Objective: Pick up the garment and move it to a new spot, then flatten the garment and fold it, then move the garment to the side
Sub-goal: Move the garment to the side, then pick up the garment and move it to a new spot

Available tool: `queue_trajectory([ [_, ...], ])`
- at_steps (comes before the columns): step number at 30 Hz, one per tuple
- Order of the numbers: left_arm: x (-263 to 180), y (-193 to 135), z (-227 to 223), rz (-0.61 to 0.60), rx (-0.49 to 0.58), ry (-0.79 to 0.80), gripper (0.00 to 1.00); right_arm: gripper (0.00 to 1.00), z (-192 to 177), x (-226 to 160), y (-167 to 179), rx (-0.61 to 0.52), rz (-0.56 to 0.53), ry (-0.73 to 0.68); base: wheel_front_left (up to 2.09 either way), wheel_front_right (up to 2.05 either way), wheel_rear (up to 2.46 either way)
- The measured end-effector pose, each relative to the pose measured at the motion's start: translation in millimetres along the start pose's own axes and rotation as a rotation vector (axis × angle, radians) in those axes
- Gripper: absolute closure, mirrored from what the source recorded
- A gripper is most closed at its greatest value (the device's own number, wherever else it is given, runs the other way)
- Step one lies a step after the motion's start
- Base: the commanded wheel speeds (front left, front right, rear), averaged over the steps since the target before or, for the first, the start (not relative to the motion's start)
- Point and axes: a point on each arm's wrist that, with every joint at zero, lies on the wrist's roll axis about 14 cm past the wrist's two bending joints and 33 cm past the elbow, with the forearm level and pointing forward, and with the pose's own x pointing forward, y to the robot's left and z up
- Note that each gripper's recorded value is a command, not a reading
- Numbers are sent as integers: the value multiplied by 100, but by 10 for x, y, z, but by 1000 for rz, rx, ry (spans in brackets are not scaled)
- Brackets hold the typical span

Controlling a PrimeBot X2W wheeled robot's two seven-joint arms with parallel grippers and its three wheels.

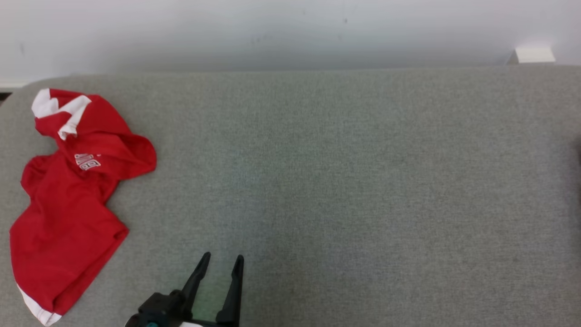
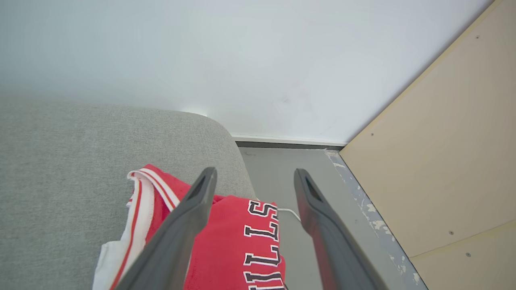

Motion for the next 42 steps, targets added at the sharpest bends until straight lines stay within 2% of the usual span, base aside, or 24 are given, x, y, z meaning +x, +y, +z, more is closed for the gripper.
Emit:
queue_trajectory([
  [3,-49,-1,76,12,-12,-22,0,0,128,-99,-26,3,-13,-86,0,0,0],
  [9,-199,-57,186,25,-22,-56,0,0,169,-430,299,67,68,-208,0,0,0],
  [17,-442,-109,353,46,-23,-116,0,0,-4,-1126,596,112,162,-367,0,0,0],
  [22,-540,-46,487,76,-16,-163,0,0,-147,-1466,906,150,223,-455,0,0,0],
  [27,-654,35,520,106,1,-180,0,0,-383,-1712,1270,274,286,-429,0,0,0],
  [34,-744,94,542,128,19,-192,0,0,-541,-1930,1516,323,338,-397,0,0,0],
  [42,-751,85,501,120,38,-179,0,0,-598,-1979,1704,336,375,-371,0,0,0],
])
